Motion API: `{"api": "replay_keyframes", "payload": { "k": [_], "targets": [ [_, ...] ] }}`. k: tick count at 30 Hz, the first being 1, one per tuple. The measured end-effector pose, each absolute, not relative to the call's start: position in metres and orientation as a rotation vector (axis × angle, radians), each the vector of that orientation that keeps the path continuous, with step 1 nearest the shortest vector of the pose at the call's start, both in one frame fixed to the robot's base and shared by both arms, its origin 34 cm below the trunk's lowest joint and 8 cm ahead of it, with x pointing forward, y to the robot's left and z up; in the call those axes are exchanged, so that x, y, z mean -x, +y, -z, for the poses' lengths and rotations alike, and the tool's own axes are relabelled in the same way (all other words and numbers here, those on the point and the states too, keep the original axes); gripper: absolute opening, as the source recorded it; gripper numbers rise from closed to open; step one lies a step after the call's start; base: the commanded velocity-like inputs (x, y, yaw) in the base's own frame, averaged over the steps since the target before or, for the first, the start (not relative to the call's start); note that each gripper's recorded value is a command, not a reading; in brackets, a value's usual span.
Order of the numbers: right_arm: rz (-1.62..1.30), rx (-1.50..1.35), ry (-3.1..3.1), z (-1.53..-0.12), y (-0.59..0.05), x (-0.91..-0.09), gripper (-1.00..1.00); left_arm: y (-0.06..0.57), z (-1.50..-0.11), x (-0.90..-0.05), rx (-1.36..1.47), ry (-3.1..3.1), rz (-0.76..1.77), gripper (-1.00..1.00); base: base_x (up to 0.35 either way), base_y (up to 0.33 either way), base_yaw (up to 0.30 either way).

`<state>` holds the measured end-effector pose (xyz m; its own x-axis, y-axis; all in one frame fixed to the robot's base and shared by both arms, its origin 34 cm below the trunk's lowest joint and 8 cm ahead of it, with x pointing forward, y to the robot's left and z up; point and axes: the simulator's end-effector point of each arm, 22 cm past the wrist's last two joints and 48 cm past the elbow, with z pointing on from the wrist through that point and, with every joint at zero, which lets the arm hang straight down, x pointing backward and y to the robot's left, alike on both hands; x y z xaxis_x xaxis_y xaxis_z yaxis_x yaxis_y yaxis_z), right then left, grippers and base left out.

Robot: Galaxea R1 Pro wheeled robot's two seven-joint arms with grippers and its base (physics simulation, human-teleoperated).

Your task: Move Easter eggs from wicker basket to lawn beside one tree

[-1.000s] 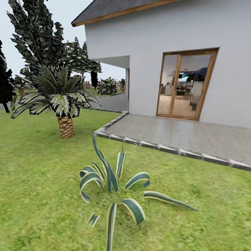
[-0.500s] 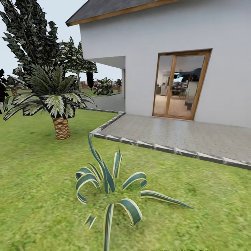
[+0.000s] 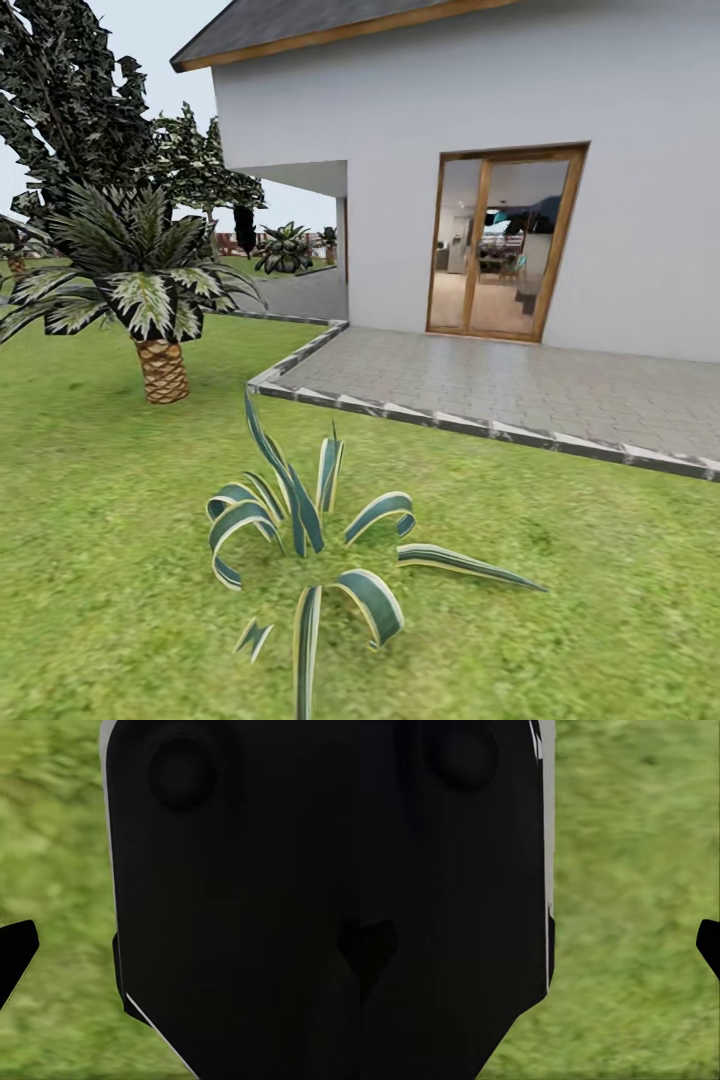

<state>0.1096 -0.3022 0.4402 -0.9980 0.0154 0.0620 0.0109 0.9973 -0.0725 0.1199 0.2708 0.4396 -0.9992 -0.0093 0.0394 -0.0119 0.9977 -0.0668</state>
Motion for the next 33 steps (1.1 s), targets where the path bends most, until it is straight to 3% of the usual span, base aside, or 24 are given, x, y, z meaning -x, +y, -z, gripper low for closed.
{"api": "replay_keyframes", "payload": {
  "k": [16, 33],
  "targets": [
    [-0.111, 0.017, -3.078, -0.4402, -0.3018, -0.1098, 1.0, 0.2699, -0.4395, -0.1213, -0.013, -3.104, -0.106, 1.0, 0.0, 0.288, 0.0],
    [-0.112, 0.02, -3.081, -0.4401, -0.3018, -0.1112, 1.0, 0.2699, -0.4395, -0.1223, -0.017, -3.107, -0.106, 1.0, 0.0, 0.035, -0.173]
  ]
}}
